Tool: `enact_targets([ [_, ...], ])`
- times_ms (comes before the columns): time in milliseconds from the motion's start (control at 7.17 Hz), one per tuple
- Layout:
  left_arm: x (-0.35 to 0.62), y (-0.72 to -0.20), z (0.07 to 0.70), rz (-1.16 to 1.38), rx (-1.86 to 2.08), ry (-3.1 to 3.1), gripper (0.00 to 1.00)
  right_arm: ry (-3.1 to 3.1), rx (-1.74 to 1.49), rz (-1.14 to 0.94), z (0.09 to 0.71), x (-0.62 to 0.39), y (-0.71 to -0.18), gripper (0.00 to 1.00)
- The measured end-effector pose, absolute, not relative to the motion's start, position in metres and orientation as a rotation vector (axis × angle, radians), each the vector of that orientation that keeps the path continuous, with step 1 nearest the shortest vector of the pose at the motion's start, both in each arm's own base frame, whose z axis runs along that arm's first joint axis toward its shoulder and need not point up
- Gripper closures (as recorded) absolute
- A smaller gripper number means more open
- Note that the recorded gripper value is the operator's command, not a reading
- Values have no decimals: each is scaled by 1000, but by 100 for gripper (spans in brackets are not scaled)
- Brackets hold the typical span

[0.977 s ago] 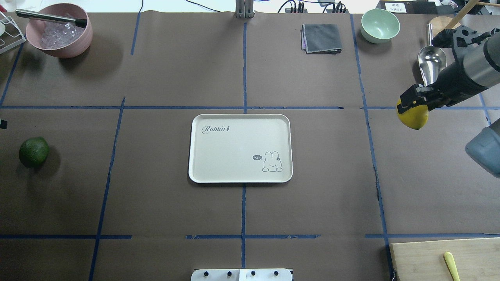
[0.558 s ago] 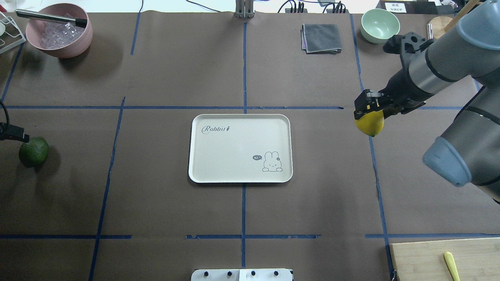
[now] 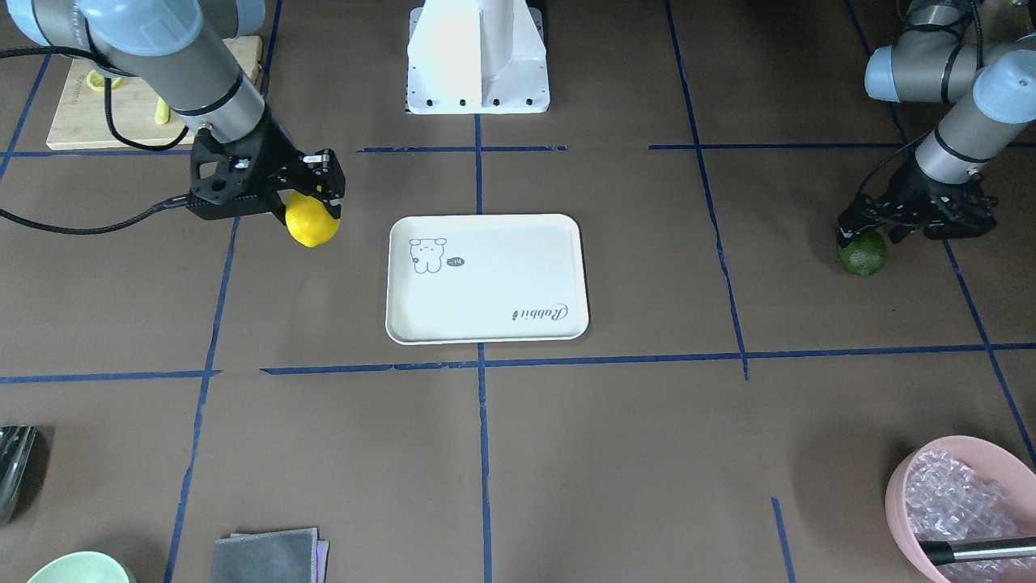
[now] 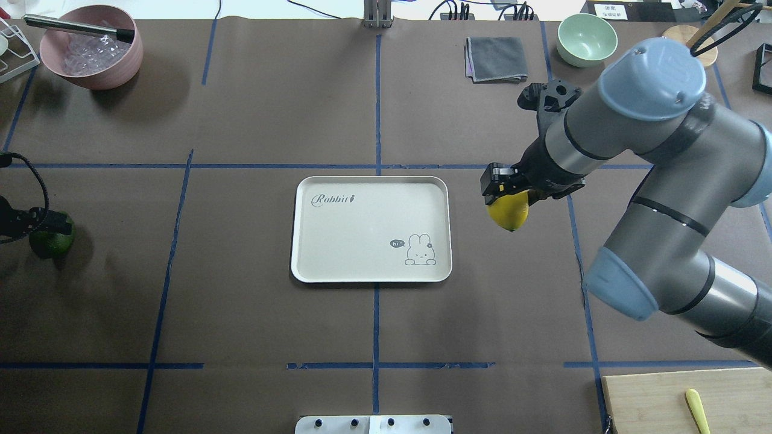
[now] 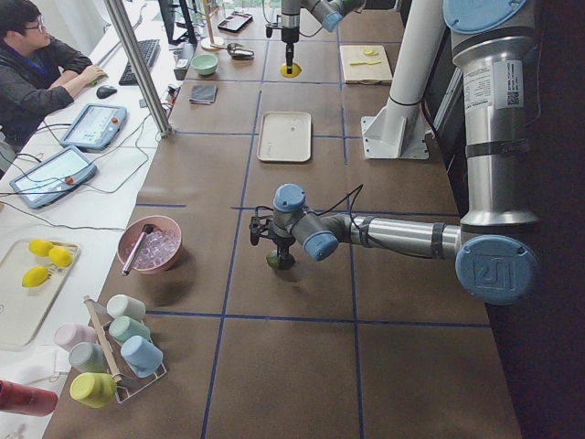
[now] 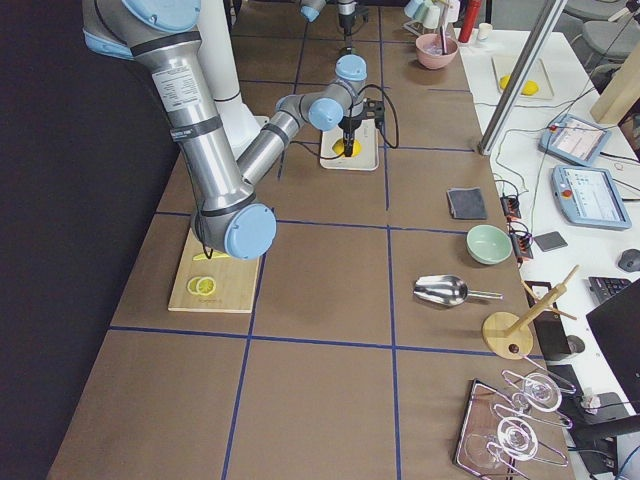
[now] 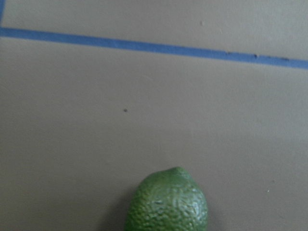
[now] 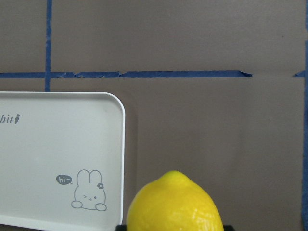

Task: Place all lemons on tray

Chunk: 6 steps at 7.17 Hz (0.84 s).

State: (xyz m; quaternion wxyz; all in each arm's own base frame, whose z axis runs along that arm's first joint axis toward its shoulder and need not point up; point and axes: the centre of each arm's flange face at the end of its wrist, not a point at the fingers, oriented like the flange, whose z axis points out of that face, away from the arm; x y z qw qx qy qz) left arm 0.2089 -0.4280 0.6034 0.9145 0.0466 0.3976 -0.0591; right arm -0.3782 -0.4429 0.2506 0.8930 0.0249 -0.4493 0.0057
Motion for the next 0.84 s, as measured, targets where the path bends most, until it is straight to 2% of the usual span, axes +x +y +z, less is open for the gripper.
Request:
enact_targets([
  [140, 214, -430, 610, -121, 98, 800, 14, -923, 56, 16, 243, -401, -436, 98],
  [419, 220, -436, 614, -123, 99, 793, 81, -900, 68, 25, 229, -448, -430, 98],
  [558, 221, -437, 609, -127, 99, 801, 96, -886, 72, 23, 229, -463, -427, 98],
  [837, 222, -433, 577, -123, 72, 836, 100, -841, 86, 23, 230, -501, -429, 97],
])
